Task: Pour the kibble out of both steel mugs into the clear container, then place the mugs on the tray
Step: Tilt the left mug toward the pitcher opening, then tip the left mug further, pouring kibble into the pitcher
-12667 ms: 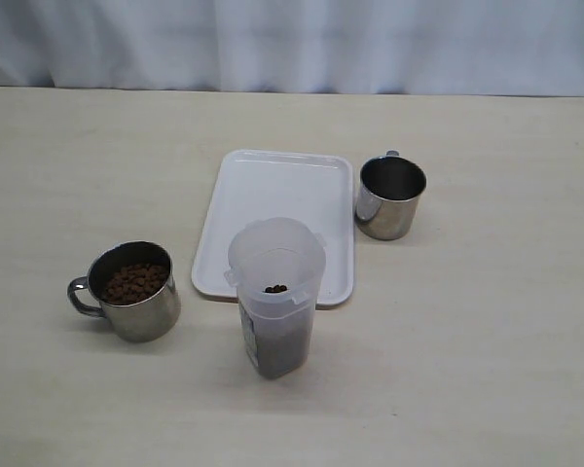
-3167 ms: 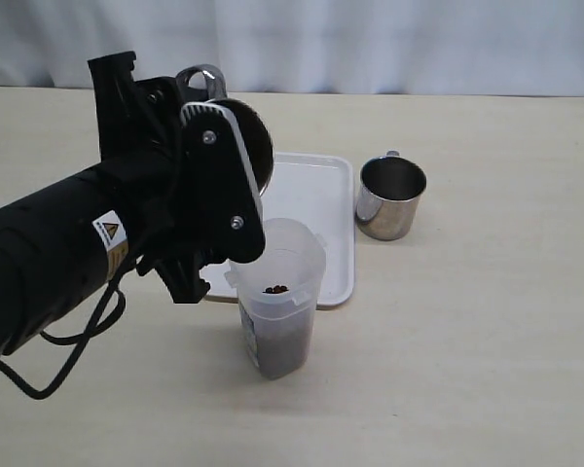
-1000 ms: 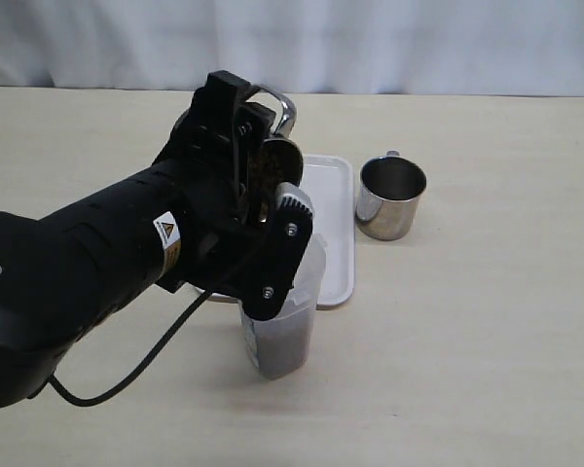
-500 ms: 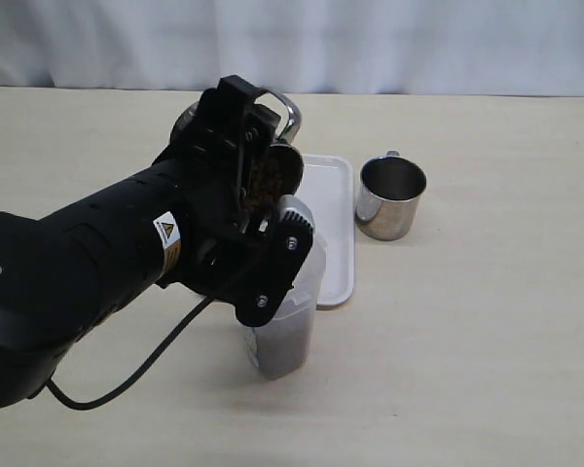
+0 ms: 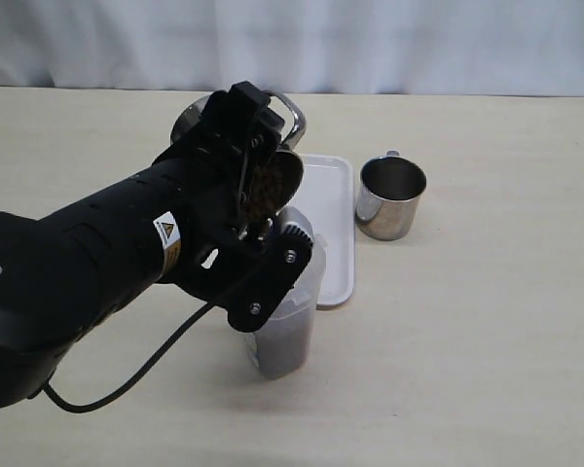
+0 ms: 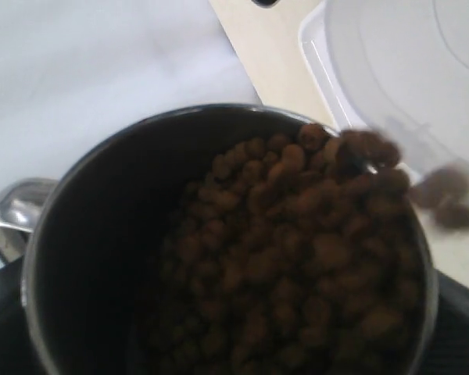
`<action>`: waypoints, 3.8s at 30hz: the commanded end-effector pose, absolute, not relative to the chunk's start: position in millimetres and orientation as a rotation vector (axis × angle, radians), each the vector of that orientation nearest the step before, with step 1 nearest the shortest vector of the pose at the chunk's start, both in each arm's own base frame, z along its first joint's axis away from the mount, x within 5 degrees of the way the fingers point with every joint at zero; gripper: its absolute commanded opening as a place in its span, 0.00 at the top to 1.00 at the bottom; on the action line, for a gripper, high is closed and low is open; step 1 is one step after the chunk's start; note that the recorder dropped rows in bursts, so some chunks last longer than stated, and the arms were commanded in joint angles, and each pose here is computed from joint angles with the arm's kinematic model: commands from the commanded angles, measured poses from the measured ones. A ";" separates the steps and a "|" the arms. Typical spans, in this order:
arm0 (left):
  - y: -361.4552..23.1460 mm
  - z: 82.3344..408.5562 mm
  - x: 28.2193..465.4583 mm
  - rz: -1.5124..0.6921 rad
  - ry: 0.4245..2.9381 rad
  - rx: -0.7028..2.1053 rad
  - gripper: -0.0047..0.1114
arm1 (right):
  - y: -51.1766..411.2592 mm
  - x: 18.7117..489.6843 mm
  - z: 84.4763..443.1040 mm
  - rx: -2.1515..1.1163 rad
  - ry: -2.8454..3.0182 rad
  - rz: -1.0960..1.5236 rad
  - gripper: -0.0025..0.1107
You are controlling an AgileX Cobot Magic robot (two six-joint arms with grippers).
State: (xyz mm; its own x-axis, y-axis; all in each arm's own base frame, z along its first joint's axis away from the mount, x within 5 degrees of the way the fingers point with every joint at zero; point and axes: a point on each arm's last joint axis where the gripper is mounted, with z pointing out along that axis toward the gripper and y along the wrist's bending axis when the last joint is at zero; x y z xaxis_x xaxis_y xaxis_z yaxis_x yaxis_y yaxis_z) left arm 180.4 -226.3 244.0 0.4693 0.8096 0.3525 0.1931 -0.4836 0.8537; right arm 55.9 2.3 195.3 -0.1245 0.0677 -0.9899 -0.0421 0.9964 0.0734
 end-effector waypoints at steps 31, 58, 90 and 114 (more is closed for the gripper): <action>-235.5 257.1 181.1 1.062 0.668 1.987 0.96 | 2.3 55.7 194.1 0.013 1.694 0.092 0.94; -232.5 260.6 183.8 1.283 0.425 2.106 0.96 | 2.3 55.7 194.1 0.013 1.694 0.092 0.94; -245.6 266.3 162.4 1.381 0.261 2.109 0.96 | 2.3 55.7 194.1 0.013 1.694 0.092 0.94; -266.2 252.0 131.8 1.640 0.058 2.135 0.96 | 2.3 55.7 194.1 0.013 1.694 0.092 0.94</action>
